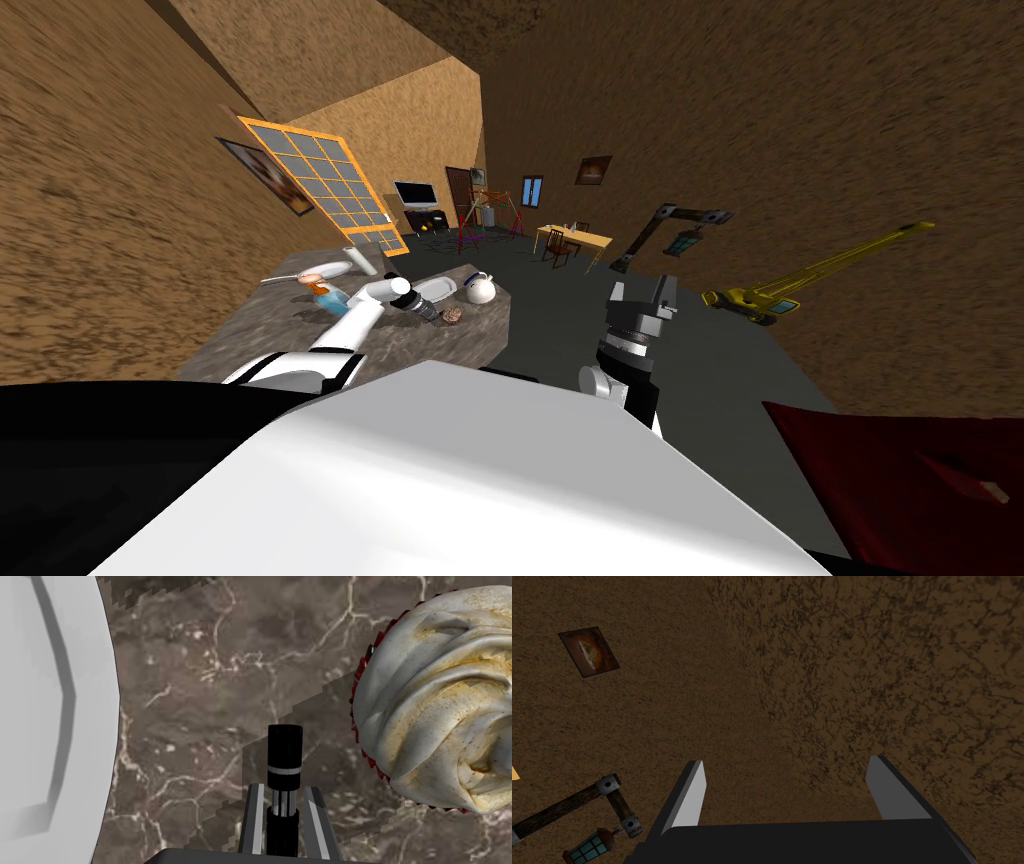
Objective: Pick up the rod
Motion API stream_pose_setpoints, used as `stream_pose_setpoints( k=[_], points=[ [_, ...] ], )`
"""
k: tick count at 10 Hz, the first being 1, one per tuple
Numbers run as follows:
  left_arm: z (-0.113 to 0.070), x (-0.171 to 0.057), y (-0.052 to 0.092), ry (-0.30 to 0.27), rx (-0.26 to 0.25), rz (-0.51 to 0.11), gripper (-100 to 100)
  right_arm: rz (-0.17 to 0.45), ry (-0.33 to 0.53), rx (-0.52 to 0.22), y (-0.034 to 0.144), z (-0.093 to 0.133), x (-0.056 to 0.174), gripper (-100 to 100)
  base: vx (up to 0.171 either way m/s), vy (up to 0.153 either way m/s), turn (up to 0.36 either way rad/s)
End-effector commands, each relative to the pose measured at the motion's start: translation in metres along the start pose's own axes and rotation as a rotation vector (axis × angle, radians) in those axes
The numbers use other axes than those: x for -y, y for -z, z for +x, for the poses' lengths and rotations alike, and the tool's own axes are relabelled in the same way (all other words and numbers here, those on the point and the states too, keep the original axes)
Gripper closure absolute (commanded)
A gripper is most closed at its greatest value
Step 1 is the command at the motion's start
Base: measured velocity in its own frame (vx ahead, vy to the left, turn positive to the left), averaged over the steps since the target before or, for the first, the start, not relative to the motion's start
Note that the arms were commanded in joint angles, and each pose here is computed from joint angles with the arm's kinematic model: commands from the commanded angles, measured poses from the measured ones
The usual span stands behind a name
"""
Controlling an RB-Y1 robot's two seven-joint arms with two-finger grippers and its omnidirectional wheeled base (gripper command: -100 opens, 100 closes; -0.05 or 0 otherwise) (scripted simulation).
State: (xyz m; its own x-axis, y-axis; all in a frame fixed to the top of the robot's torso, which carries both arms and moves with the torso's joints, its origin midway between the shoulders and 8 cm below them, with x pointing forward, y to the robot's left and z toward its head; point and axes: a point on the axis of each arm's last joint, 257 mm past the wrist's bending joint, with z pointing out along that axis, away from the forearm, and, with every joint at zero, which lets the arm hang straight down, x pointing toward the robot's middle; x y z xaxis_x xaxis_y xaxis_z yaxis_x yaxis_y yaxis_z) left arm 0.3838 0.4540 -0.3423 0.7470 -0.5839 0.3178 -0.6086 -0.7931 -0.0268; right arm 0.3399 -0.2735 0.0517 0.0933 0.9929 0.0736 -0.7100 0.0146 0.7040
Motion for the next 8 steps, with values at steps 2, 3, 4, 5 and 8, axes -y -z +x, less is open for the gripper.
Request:
stream_pose_setpoints(
  k=[2, 3, 4, 5, 8],
  points=[
    [0.008, -0.001, 0.001, 0.024, 0.002, 0.006, 100, 0.0, 0.0, 0.0, 0.0, 0.0, 0.0, 0, -0.097, 0.099, -0.079],
    [0.014, -0.003, 0.001, 0.035, 0.002, 0.009, 100, 0.0, 0.0, 0.0, 0.0, 0.0, 0.0, 0, -0.056, 0.052, -0.041],
    [0.019, -0.005, 0.002, 0.045, 0.003, 0.012, 100, 0.0, 0.0, 0.0, 0.0, 0.0, 0.0, 0, -0.068, 0.063, -0.105],
    [0.025, -0.006, 0.003, 0.052, 0.003, 0.016, 100, 0.0, 0.0, 0.0, 0.0, 0.0, 0.0, 0, -0.086, 0.084, -0.113],
    [0.036, -0.01, 0.004, 0.076, 0.002, 0.023, 100, 0.0, 0.0, 0.0, 0.0, 0.0, 0.0, 0, -0.064, 0.067, -0.07]
  ],
)
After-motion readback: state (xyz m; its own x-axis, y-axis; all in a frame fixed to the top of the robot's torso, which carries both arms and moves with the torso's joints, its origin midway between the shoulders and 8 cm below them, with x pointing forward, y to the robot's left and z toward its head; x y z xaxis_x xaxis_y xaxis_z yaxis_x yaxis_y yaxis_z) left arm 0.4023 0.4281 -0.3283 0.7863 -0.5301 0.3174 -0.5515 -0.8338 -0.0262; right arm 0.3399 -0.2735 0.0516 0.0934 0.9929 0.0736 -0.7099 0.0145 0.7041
